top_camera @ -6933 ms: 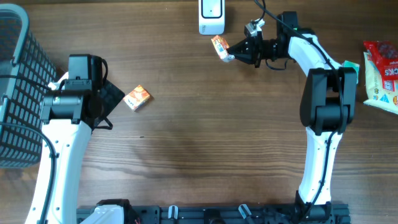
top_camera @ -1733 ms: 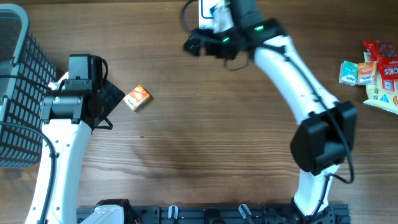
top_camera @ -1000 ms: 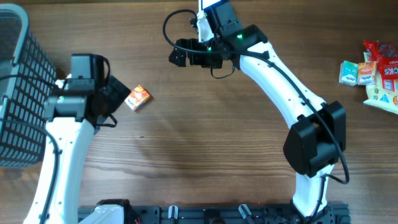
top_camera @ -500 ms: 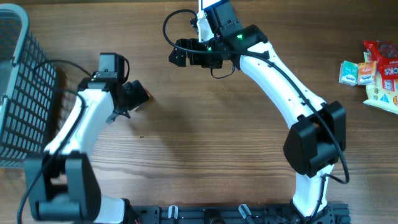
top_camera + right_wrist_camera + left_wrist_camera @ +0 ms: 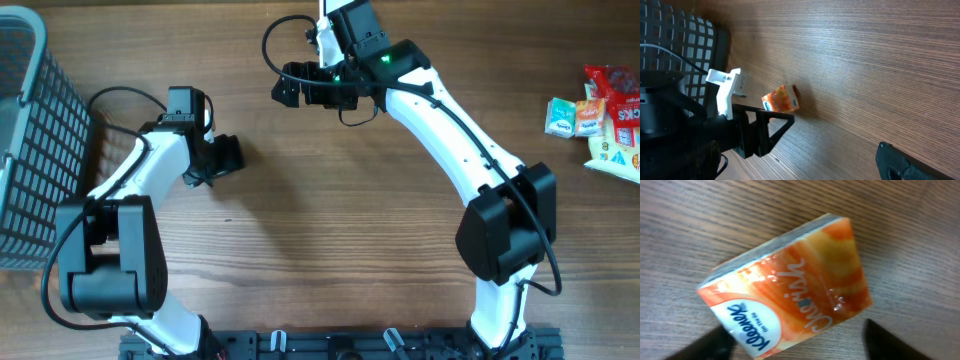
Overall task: Scan the item barcode
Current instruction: 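Grasp the remaining orange Kleenex pack with the left gripper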
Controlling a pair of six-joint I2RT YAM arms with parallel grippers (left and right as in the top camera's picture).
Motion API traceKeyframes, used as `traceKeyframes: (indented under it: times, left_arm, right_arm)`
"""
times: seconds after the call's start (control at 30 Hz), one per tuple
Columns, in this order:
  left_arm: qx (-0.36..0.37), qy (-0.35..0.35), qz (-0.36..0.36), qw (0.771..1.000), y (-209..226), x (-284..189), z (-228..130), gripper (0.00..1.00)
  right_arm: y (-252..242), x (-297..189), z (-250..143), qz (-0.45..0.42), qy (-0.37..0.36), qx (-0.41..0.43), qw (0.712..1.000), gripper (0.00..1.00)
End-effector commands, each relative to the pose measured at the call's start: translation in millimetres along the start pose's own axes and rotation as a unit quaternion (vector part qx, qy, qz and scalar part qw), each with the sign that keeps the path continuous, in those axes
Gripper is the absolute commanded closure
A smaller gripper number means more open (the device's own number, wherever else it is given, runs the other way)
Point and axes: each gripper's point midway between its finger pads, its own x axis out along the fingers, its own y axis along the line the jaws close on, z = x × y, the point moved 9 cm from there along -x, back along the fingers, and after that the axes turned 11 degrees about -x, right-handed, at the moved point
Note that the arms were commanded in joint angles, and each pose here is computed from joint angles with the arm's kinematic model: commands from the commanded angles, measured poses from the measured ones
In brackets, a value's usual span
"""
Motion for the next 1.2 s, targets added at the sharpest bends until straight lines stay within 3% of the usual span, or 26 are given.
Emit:
traceKeyframes:
  times: [0.0,0.27,0.47,0.67,0.7,0.77,0.83,1.0,1.17]
  left_arm:
    - [0.014,0.014,-0.009,1.0,1.0,4.9,-2.5,0.45]
    - [0.007,0.051,-0.007,0.999,3.7,4.2,-12.6,0.96]
    - [0.005,0.058,-0.007,0.998,3.9,-0.4,-15.9,0.96]
    - [0.015,-0.025,0.012,1.0,0.1,-30.6,2.5,0.96]
    - [0.016,-0.042,0.013,0.999,-1.3,-37.8,6.3,0.85]
    - [0.018,-0.08,0.011,0.997,-4.5,-52.4,13.6,0.55]
    - [0.019,-0.111,0.004,0.994,-7.3,-61.3,19.4,0.0]
    - [0.021,-0.156,-0.013,0.987,-14.9,-55.2,36.4,0.0]
    - [0.025,-0.129,-0.03,0.991,-18.6,-26.2,40.6,0.0]
  right_arm:
    - [-2.9,3.5,-1.2,-0.006,0.002,0.005,1.0,0.0]
    - [-2.9,3.5,-1.1,-0.006,0.002,0.005,1.0,0.0]
    - [-2.9,3.5,-1.1,-0.006,0.002,0.005,1.0,0.0]
    - [-2.9,3.5,-1.2,-0.006,0.002,0.005,1.0,0.0]
    - [-2.9,3.5,-1.1,-0.006,0.002,0.005,1.0,0.0]
    - [-2.9,3.5,-1.2,-0.006,0.002,0.005,1.0,0.0]
    - [-2.9,3.5,-1.2,-0.006,0.002,0.005,1.0,0.0]
    - [-2.9,3.5,-1.1,-0.006,0.002,0.005,1.0,0.0]
    - [-2.9,3.5,-1.2,-0.006,0.002,0.005,1.0,0.0]
